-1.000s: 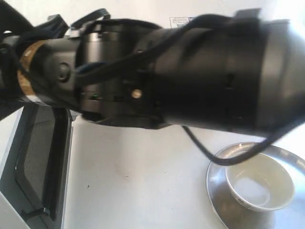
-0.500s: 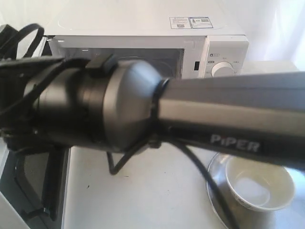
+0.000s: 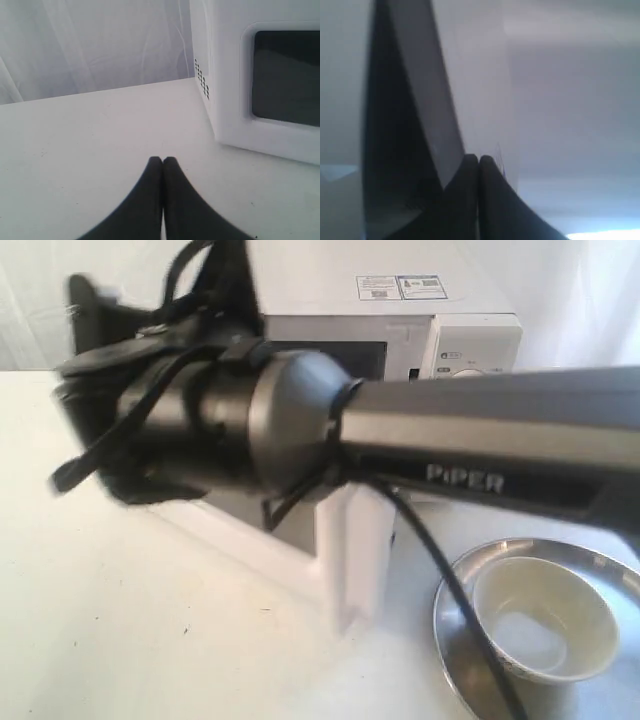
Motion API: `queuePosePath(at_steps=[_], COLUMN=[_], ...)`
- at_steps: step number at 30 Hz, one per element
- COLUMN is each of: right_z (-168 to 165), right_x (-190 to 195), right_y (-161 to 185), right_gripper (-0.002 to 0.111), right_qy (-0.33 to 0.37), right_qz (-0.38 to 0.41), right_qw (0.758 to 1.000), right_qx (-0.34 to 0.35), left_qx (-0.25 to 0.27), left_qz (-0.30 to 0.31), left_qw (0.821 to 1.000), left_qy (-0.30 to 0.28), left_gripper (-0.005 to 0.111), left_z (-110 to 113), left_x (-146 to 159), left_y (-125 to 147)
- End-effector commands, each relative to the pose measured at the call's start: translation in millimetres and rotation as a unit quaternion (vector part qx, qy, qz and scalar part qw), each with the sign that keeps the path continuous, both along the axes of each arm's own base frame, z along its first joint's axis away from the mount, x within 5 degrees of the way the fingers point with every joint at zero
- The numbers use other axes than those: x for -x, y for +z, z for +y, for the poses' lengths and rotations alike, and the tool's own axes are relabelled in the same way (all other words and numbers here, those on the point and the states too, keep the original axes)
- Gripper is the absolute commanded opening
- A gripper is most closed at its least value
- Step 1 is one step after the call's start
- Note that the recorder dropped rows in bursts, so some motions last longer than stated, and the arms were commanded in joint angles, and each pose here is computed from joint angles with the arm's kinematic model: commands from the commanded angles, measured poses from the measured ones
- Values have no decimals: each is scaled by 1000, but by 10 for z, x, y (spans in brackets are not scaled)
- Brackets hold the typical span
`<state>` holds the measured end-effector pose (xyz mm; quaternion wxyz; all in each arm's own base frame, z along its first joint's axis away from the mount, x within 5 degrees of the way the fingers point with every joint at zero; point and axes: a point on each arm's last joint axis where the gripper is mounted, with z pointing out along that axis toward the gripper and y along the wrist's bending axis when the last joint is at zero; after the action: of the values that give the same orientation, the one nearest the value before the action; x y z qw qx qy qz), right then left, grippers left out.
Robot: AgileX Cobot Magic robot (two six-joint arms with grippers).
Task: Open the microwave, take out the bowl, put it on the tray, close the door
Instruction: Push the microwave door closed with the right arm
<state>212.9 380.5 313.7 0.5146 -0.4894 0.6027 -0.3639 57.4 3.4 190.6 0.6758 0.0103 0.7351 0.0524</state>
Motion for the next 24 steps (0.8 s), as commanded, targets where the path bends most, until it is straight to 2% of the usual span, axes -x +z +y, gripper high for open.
queuePosePath(at_steps=[1, 6, 9, 14, 17, 21, 24], right_z=[-398, -483, -460, -515, -500, -606, -846], right_x=[-491, -509, -480, -365, -118, 471, 893], right_y=[57, 185, 235, 348, 619, 969, 1120], right_gripper=[0, 0, 0, 0, 0, 0, 0], right_qy=[-109, -117, -88, -93, -17, 149, 261], right_qz=[-15, -25, -4, 26, 65, 180, 219], right_qw=[993, 990, 992, 986, 974, 910, 855], right_qx=[-43, -69, -92, -139, -215, -342, -392], left_qx=[2, 2, 2, 2, 2, 2, 2], left_qz=[-2, -2, -2, -2, -2, -2, -2], left_qw=[1000, 1000, 1000, 1000, 1000, 1000, 1000], left_qy=[-1, -1, -1, -1, -1, -1, -1], left_gripper=[0, 0, 0, 0, 0, 0, 0], left_z=[-2, -2, -2, -2, -2, -2, -2], left_x=[2, 2, 2, 2, 2, 2, 2], left_y=[10, 10, 10, 10, 10, 10, 10])
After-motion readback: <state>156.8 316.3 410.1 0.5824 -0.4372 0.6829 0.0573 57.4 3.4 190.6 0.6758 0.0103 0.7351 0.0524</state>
